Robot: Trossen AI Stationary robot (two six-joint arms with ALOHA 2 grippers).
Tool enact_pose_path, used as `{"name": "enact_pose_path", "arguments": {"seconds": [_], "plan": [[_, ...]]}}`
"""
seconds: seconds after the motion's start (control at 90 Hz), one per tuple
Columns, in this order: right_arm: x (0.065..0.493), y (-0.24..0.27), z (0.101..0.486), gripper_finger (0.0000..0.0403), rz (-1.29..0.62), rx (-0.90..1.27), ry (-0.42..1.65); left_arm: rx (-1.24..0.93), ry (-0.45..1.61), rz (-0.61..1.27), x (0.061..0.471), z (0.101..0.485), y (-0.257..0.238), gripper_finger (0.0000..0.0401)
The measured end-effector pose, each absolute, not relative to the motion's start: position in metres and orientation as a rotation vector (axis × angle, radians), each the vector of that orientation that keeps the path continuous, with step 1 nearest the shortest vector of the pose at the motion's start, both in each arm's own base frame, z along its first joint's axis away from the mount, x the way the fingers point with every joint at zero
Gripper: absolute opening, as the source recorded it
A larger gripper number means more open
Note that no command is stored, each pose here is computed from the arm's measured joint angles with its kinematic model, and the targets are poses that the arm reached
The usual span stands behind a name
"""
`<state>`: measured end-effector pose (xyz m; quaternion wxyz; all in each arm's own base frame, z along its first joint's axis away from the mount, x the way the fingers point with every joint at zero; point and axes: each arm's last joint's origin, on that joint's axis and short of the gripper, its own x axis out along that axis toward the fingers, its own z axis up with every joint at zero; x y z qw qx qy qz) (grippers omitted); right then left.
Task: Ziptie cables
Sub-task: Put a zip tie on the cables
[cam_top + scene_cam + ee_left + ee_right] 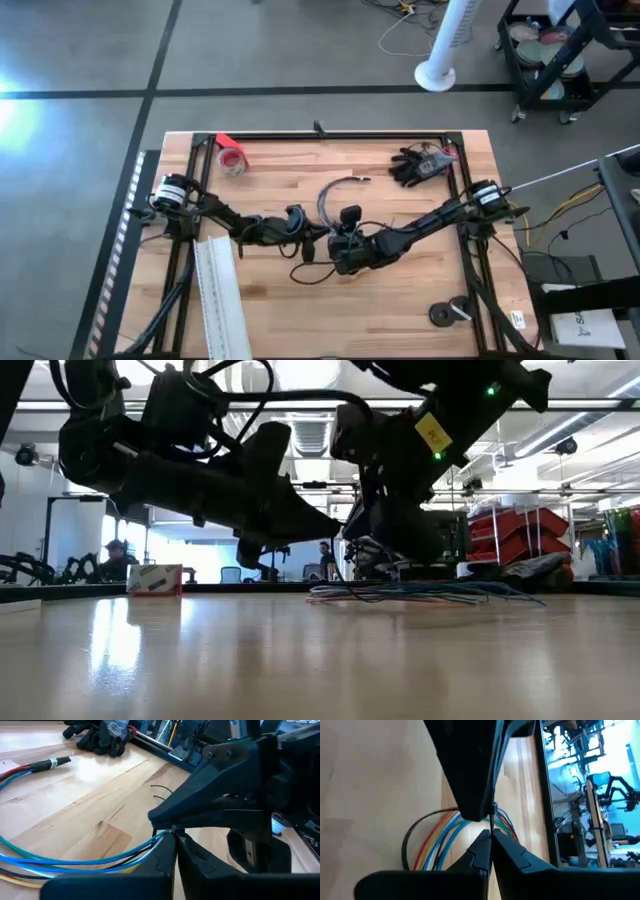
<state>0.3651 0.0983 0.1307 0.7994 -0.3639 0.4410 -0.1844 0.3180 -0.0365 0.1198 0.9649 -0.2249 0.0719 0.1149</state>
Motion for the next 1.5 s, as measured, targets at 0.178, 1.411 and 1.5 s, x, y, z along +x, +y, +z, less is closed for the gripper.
{"name": "enact_pose_path", "arguments": {"seconds": [0.178, 1.411, 1.5], "plan": [[0.365, 0.103, 0.132, 0.0, -0.379, -0.791, 0.937, -0.455, 0.147, 0.234, 0.318, 0.12, -0.036, 0.0], [0.351, 0.105, 0.178, 0.0084, 0.046, -0.39, 0.948, -0.147, 0.348, 0.086, 0.347, 0.136, -0.088, 0.0], [0.35, 0.105, 0.176, 0.0072, 0.052, -0.393, 0.966, -0.145, 0.344, 0.086, 0.347, 0.136, -0.088, 0.0]]}}
